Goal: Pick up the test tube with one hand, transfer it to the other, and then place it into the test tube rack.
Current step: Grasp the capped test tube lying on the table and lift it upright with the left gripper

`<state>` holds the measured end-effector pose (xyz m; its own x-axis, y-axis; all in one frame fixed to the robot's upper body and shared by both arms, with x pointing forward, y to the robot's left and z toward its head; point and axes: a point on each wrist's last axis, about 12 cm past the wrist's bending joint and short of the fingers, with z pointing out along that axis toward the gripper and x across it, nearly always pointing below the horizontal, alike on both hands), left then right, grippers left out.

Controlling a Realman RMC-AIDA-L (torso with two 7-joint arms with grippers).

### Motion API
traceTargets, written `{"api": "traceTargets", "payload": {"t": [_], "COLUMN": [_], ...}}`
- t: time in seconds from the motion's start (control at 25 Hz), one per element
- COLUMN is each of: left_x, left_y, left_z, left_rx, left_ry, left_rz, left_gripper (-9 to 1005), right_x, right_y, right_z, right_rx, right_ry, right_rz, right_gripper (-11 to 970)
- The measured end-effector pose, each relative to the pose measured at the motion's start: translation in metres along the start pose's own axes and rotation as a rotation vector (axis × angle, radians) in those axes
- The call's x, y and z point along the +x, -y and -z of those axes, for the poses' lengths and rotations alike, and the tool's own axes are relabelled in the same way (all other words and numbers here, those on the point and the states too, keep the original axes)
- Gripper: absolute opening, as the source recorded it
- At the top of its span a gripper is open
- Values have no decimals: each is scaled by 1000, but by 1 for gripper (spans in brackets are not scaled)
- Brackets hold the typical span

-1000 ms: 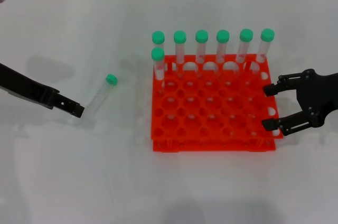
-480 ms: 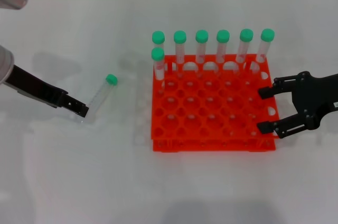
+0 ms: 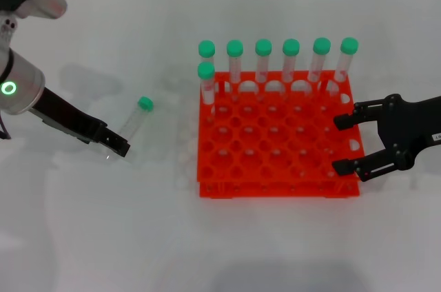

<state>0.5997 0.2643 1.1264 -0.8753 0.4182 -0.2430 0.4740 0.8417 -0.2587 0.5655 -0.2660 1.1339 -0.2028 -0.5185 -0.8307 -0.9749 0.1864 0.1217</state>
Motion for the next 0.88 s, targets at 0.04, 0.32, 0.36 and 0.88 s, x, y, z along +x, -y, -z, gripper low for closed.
{"api": "traceTargets", "payload": {"t": [0.04, 0.32, 0.36, 0.88], "left_x": [-1, -2, -2, -1], "left_y": [1, 6, 6, 6], "left_z": [-1, -7, -7, -9], "left_rx": [0, -2, -1, 0], "left_ry": [-4, -17, -17, -14], "left_rz": [-2, -9, -9, 1], "left_gripper": [739, 712, 708, 455], "right_x": [0, 0, 0, 0], "right_y": [0, 0, 0, -1], "right_z": [0, 0, 0, 0], "right_rx": [-1, -3, -4, -5], "right_ry": [0, 0, 0, 0], "right_rz": [0, 2, 2, 4], "right_gripper": [851, 852, 852, 851]}}
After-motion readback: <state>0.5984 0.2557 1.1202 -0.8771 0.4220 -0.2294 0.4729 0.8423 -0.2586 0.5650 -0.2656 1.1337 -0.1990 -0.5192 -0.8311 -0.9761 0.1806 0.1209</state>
